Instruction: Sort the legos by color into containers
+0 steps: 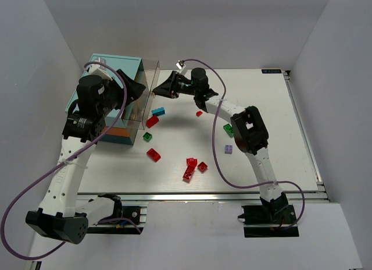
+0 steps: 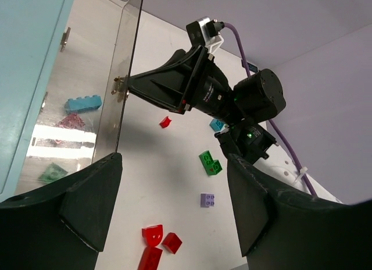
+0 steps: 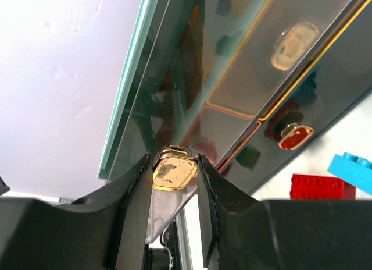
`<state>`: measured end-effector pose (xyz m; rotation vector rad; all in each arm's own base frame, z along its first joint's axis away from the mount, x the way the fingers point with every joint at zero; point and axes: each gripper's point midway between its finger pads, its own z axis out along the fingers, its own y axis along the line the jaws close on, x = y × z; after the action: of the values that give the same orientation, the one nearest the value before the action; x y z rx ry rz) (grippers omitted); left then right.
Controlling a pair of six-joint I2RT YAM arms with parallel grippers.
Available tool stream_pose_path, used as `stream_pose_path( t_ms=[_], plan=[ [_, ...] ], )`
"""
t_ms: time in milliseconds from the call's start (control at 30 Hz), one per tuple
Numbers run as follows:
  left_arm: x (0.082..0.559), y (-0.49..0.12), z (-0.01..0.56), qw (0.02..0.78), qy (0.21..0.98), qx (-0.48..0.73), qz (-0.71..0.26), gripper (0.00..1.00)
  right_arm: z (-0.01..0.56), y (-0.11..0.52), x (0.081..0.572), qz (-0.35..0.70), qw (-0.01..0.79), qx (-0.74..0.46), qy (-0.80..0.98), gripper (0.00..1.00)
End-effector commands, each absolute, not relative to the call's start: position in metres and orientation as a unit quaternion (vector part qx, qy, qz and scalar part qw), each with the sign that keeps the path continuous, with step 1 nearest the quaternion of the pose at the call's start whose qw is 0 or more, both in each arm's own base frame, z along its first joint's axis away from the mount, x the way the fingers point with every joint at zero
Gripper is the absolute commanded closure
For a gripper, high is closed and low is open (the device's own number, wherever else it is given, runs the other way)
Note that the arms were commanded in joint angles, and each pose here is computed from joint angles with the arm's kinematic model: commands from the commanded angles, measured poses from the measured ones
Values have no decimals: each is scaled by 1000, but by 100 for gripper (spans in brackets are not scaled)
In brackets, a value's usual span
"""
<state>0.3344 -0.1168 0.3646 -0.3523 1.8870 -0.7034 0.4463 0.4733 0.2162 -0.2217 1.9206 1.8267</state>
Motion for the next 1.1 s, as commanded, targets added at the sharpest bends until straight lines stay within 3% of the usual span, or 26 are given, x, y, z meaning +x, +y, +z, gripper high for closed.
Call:
stream_pose_path(
  t_ms=[0,67,333,367,467,567,733,800,833,933,967,1033,1067],
  plan=[
    [329,-124,372,527,780,-126,-311,18,236,434,480,645,310,-83,693,86],
    [327,-129,371,518,785,-115,-320,19,238,433,478,649,307,-98,689,72],
    [318,-156,356,453,814,-61,-358,28,240,417,461,652,292,-142,685,39],
    [317,-158,350,442,820,-60,-360,29,247,414,458,652,298,-151,681,28],
    [313,-169,341,418,830,-35,-368,30,248,400,448,647,293,-174,682,12],
    [311,-179,342,412,833,-10,-369,32,253,376,439,633,302,-211,681,11],
    [307,-210,322,365,852,31,-374,39,257,315,422,542,365,-315,688,14],
    [309,-224,304,345,864,41,-365,41,237,290,422,478,403,-369,688,22],
    [308,-238,291,331,873,55,-354,44,230,275,414,451,410,-391,689,35],
    [305,-262,272,310,888,83,-330,48,234,240,408,414,436,-391,697,56],
    [313,-264,260,303,900,88,-301,48,231,234,405,404,441,-394,698,70],
    [315,-275,248,294,911,105,-271,50,232,214,399,391,449,-392,701,81],
    [317,-276,251,297,912,121,-255,52,228,210,390,393,438,-397,704,80]
  ],
)
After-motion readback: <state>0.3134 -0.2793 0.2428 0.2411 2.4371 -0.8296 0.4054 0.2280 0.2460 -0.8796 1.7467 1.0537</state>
